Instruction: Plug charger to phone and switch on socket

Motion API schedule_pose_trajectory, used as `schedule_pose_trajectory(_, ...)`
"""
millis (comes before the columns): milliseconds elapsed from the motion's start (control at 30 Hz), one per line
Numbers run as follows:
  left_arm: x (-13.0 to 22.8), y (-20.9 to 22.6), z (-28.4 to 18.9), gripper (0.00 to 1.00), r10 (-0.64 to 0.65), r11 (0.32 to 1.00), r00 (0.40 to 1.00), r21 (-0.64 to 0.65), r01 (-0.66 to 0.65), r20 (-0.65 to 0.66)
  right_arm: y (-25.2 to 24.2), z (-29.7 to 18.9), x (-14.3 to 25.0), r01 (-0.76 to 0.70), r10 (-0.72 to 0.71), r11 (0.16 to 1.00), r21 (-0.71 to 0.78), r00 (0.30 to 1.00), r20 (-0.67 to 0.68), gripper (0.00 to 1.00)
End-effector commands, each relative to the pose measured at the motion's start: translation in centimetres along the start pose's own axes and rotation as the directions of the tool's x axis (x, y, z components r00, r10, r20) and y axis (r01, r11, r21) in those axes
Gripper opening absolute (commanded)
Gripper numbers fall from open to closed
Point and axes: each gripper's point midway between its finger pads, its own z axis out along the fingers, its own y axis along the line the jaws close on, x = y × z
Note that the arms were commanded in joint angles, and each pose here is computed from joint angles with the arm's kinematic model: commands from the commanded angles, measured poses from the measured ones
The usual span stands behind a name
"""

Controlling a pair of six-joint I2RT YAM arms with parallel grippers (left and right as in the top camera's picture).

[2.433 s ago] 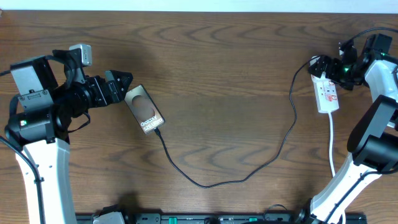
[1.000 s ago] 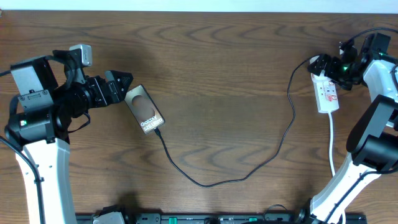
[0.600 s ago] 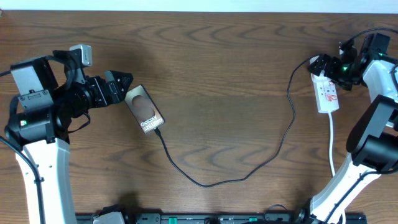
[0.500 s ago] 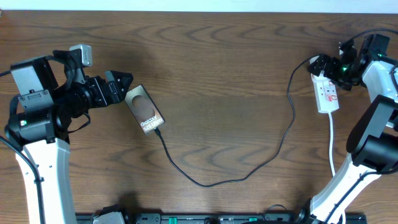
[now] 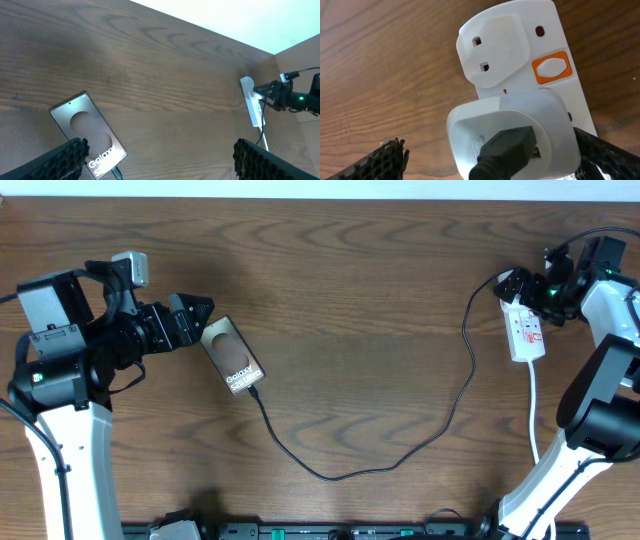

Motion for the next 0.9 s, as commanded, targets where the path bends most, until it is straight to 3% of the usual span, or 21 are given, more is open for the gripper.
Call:
schedule_pose_trajectory(0,0.0,0.3,0.1,0.95,0.016,1.000,1.000,-0.011,-0.016,-0.003,4.8,4.2,7.7,-0.135,0.090,0.979,-0.153,0.959,-0.267,0.99)
schedule_pose_trajectory(867,0.1,0.3,0.1,0.95,0.014,1.000,1.000,-0.011,-0.014,-0.006,1.6,2.6,3.9,-0.059,0.050,0.997,-0.051,0.985,-0.166,0.99)
